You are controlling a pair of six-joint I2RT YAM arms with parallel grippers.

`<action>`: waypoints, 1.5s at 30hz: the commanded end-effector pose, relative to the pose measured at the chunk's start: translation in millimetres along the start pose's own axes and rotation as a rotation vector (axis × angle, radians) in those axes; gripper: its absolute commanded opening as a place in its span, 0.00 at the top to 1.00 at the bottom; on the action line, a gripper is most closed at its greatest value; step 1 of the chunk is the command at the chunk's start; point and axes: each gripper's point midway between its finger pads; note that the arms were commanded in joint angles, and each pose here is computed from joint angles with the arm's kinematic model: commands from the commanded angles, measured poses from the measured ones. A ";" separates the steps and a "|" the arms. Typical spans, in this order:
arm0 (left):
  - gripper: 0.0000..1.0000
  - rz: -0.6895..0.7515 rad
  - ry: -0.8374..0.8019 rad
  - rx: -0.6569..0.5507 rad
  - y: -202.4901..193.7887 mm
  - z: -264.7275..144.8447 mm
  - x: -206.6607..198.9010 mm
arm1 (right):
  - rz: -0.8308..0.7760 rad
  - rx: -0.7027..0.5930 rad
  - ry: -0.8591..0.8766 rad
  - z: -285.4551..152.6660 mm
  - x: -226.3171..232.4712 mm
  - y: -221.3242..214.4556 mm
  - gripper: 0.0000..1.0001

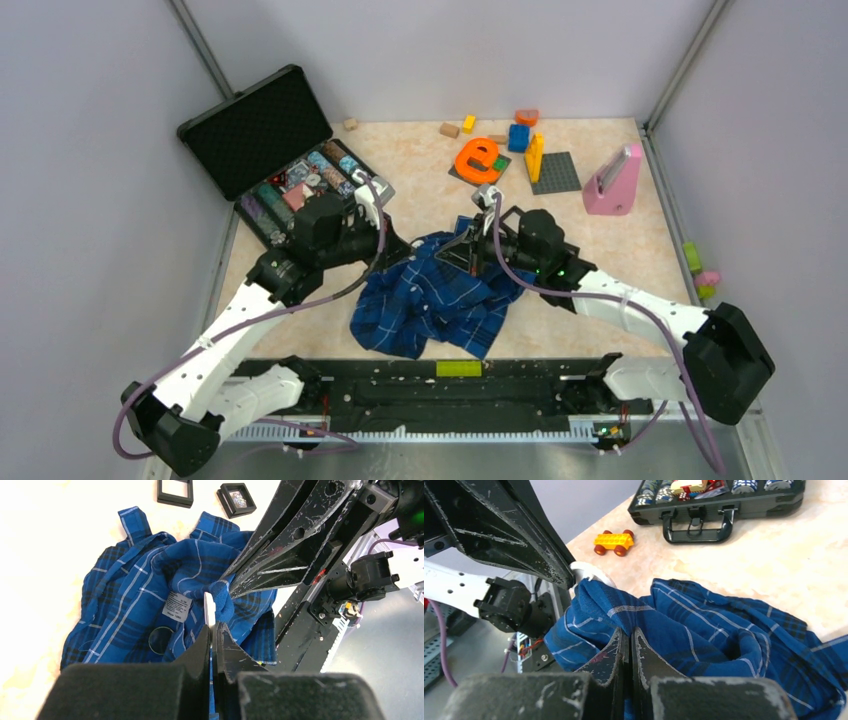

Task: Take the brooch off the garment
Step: Remove the brooch from the clothes.

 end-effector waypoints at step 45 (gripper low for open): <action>1.00 -0.324 -0.291 0.066 13.6 -11.0 -62.8 | 0.227 -0.339 0.124 -16.8 31.5 59.6 0.47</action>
Point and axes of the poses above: each gripper's point midway between its finger pads, its own z axis out along the fingers, its own x axis along the line the jaws close on, y = z × x, and after that the axes turned 15 degrees about -z, right-handed
